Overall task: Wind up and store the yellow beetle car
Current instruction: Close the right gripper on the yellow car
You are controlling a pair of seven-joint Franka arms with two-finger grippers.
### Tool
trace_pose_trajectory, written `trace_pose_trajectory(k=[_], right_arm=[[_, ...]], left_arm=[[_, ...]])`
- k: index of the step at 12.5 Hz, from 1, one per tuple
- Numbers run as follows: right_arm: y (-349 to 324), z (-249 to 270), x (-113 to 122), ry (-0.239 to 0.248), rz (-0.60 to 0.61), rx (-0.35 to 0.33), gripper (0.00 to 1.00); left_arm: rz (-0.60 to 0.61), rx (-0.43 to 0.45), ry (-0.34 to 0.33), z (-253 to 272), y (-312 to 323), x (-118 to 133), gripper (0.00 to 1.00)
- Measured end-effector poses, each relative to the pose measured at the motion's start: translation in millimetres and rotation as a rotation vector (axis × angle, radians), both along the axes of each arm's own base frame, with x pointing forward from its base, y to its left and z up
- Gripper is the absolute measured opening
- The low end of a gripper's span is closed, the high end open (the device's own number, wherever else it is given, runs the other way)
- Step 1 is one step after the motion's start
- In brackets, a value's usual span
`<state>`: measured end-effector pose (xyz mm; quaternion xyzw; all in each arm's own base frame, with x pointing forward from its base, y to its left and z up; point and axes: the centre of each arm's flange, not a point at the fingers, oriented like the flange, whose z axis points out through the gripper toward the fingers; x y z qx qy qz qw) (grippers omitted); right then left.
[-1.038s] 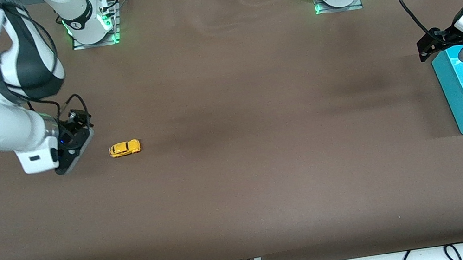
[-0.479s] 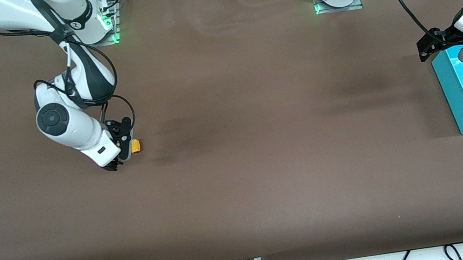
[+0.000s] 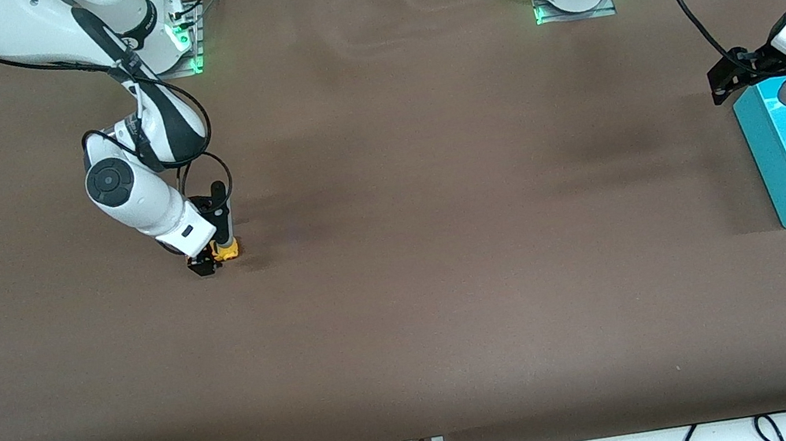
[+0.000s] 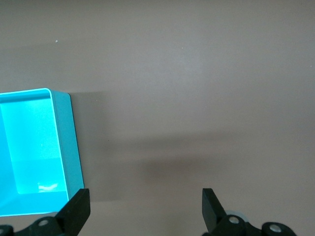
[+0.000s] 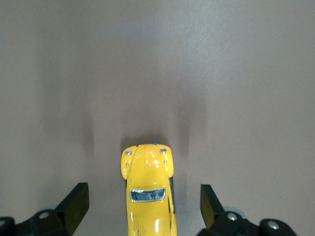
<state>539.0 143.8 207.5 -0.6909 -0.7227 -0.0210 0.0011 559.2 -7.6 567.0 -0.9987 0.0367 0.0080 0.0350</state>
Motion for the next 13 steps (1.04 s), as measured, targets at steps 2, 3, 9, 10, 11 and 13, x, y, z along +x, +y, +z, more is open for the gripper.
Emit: trace_pose_trajectory(k=[2,3,9,10,11,13], right_arm=[[-14,-7,1,-0.005,0.010,0.002,0.97],[-20,-11,2,-0.004,0.010,0.002,0.96],[-24,-15,2,-0.004,0.011,0.004,0.45],[-24,-15,2,-0.004,0.011,0.004,0.45],[-24,-15,2,-0.004,0.010,0.004,0.45],[-28,-15,3,-0.004,0.004,0.004,0.45]], left_arm=[[0.000,0.000,0.000,0,0,0,1.00],[0.000,0.000,0.000,0,0,0,1.00],[0.000,0.000,0.000,0,0,0,1.00],[0.000,0.000,0.000,0,0,0,1.00],[0.000,0.000,0.000,0,0,0,1.00],[0.000,0.000,0.000,0,0,0,1.00]])
